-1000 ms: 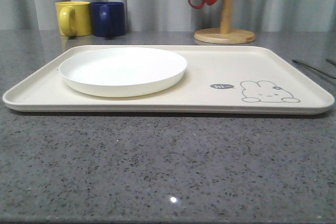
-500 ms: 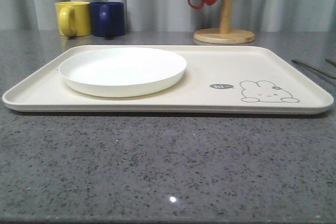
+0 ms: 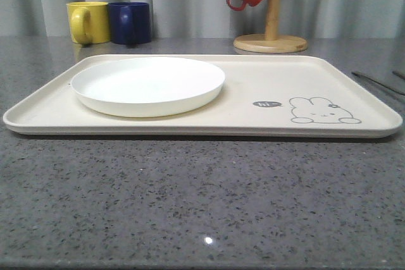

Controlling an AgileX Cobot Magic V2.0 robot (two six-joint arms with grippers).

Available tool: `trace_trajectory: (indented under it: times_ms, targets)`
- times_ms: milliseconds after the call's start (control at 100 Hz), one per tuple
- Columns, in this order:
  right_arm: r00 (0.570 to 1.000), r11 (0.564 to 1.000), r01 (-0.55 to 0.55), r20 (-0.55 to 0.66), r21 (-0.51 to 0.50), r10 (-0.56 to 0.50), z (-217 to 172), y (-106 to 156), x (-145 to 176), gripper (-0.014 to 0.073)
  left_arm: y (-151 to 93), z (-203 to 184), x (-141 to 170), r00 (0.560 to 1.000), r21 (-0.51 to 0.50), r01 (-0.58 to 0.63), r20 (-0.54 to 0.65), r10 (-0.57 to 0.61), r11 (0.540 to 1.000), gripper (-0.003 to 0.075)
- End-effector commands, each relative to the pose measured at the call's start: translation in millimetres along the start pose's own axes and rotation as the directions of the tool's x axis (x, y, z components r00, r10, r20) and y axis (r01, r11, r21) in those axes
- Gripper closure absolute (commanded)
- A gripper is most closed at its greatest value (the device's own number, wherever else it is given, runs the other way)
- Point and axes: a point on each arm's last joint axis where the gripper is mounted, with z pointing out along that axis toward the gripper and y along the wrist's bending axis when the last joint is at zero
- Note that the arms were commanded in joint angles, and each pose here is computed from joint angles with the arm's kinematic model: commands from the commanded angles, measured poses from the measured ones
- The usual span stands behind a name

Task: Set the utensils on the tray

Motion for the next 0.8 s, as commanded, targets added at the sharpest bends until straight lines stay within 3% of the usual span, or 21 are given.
trace_trajectory:
  times_ms: [0,110,380,790]
  targets:
    - [0.996,1.000,0.003,0.085,-0.005,-0.003,-6.1,1.2,-14.8,0.0272,2.4,-2.2,-16.8,0.994,-0.026,0.021,0.106,-0.018,0.999,0.0738]
    - [0.999,1.000,-0.005,0.052,-0.009,0.005,-5.9,1.5,-11.7,0.0165,2.4,-2.2,-16.8,0.994,-0.026,0.021,0.106,-0.018,0.999,0.0738]
    - [0.999,1.000,0.023,0.028,-0.014,-0.023,0.5,5.0,-32.3,0.0171,2.4,-2.2,-16.8,0.994,-0.026,0.021,0.106,-0.018,0.999,0.0738]
    - [0.990,0.993,0.085,-0.103,-0.087,-0.094,75.3,26.9,-91.7,0.0171,2.4,-2.2,-16.8,0.994,-0.026,0.021,0.106,-0.018,0.999,0.0738]
